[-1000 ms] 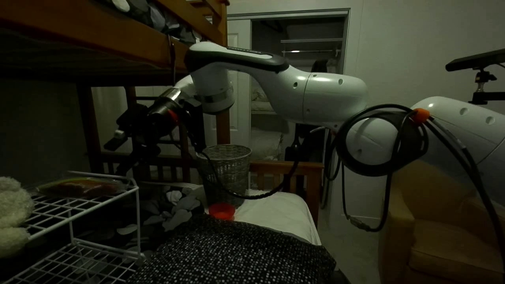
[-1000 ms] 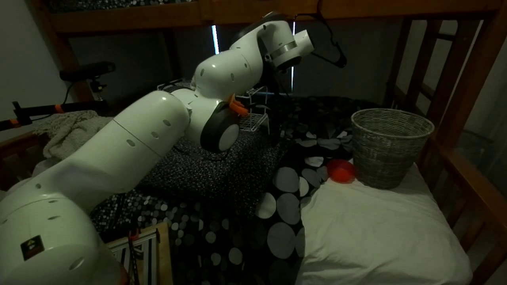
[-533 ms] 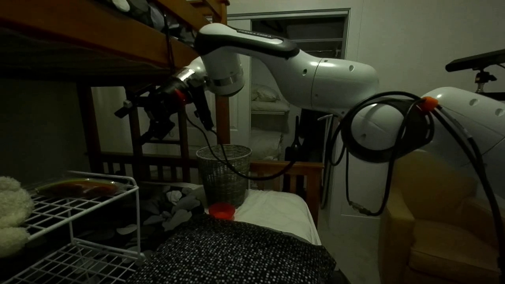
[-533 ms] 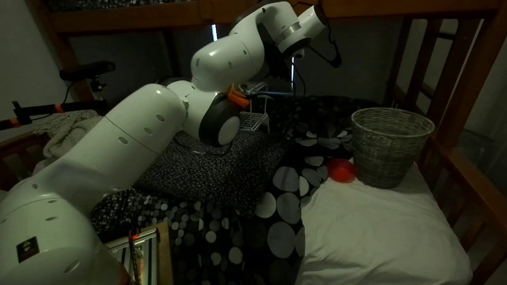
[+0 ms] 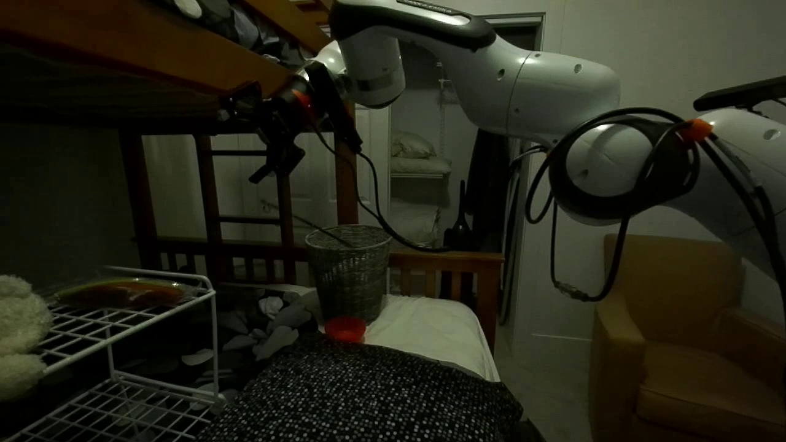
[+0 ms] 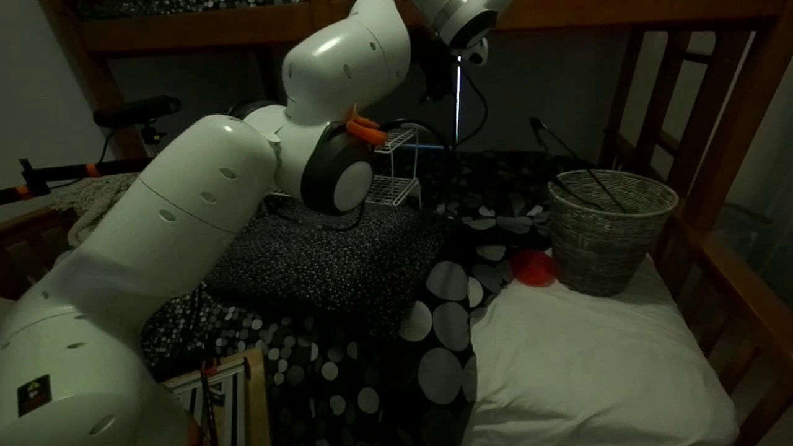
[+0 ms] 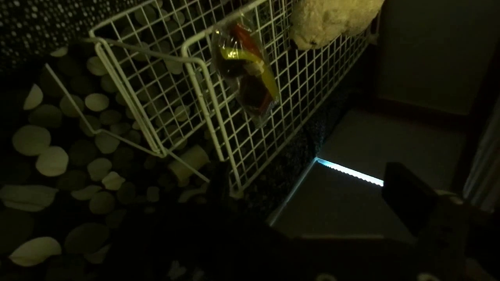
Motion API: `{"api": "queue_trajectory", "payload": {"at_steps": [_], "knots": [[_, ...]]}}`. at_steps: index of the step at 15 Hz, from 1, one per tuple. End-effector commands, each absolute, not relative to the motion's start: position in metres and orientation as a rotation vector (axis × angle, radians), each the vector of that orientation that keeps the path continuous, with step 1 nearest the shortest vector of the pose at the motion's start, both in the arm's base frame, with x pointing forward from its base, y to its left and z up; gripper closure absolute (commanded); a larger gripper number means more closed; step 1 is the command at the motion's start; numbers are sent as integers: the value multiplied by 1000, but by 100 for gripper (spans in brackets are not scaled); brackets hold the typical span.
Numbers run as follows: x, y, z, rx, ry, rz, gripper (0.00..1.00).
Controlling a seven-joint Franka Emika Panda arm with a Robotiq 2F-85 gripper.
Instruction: Put the pair of glasses on the top rack on the left
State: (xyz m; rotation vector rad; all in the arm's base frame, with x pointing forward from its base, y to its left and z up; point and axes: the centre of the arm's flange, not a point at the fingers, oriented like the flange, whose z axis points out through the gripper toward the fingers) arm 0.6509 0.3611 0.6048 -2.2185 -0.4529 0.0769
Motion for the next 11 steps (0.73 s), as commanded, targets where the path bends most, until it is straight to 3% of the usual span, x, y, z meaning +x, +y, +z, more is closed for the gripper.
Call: {"api": "queue_trajectory", "payload": {"at_steps": [1,7,8,11], "knots": [[583,328,589,-2315,-287,214,0],[572,290,611,-2463,-134,362,0],[625,327,634,-2408,-156,332,0],[624,310,641,-2427,-150,340,0]]}}
